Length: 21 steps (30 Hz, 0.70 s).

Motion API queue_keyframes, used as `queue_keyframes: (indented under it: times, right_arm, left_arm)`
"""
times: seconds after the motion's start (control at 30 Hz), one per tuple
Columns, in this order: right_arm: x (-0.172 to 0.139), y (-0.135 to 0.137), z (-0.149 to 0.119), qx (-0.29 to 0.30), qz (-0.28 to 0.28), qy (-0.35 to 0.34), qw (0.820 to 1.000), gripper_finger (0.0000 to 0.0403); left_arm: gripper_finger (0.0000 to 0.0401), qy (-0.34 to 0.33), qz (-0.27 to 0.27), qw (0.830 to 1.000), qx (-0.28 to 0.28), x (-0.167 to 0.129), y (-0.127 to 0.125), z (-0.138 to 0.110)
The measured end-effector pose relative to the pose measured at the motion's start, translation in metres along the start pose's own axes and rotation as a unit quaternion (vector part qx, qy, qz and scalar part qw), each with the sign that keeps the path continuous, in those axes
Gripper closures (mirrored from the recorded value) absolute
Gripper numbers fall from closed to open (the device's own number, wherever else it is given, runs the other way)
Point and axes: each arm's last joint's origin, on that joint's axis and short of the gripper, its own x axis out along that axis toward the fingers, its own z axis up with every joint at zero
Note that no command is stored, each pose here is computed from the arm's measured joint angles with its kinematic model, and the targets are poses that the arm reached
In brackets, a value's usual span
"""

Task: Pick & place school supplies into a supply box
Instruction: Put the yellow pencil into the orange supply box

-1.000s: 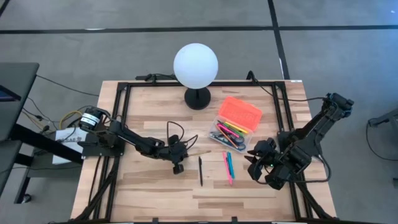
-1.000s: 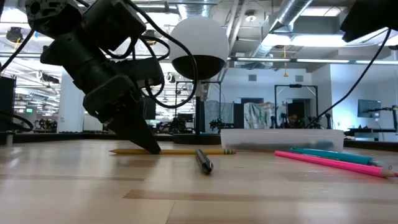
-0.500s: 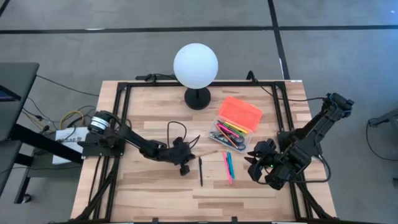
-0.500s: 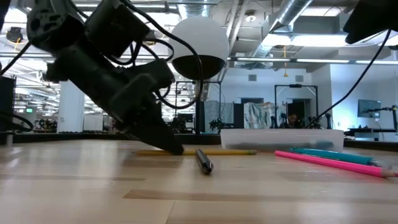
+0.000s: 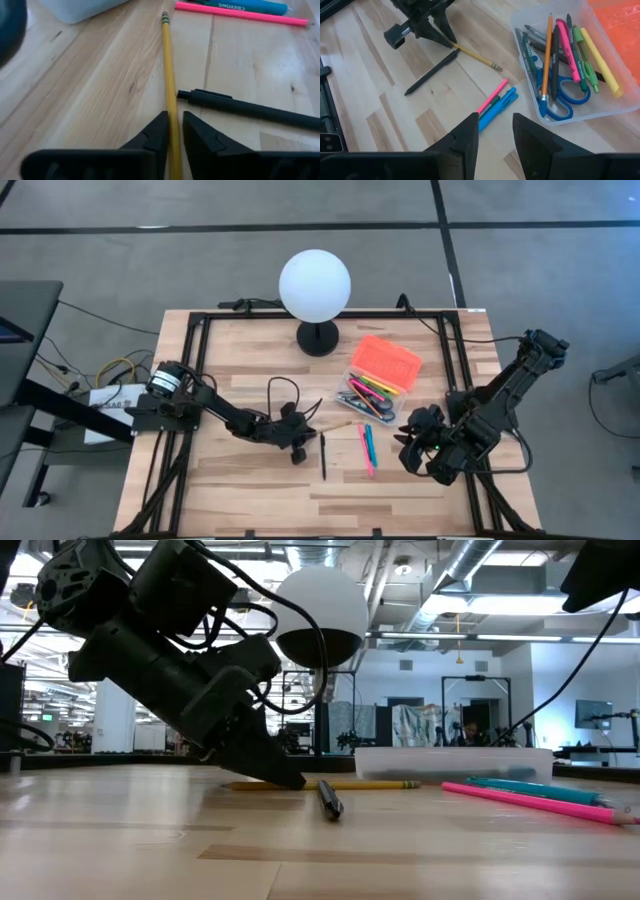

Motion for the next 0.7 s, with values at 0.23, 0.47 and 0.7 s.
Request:
queue_keyframes:
  times: [0.23, 0.47, 0.7]
  right_arm:
    - [0.0, -0.0002, -0.0002, -0.001, 0.0, 0.004, 1.0, 0.029]
    - [0.0, -0.0003, -0.0003, -0.001, -0.001, 0.004, 1.0, 0.029]
    - [0.0001, -0.0007, -0.0003, -0.003, -0.002, 0.005, 1.0, 0.029]
  left_arm:
    - [0.0304, 0.004, -0.002, 1.0, 0.011, 0.0018, -0.0001, -0.0022]
    - [0.0384, -0.026, -0.028, 0.998, -0.049, 0.0095, -0.0075, -0.0085]
    - [0.0391, -0.028, -0.025, 0.997, -0.065, 0.0095, -0.008, -0.009]
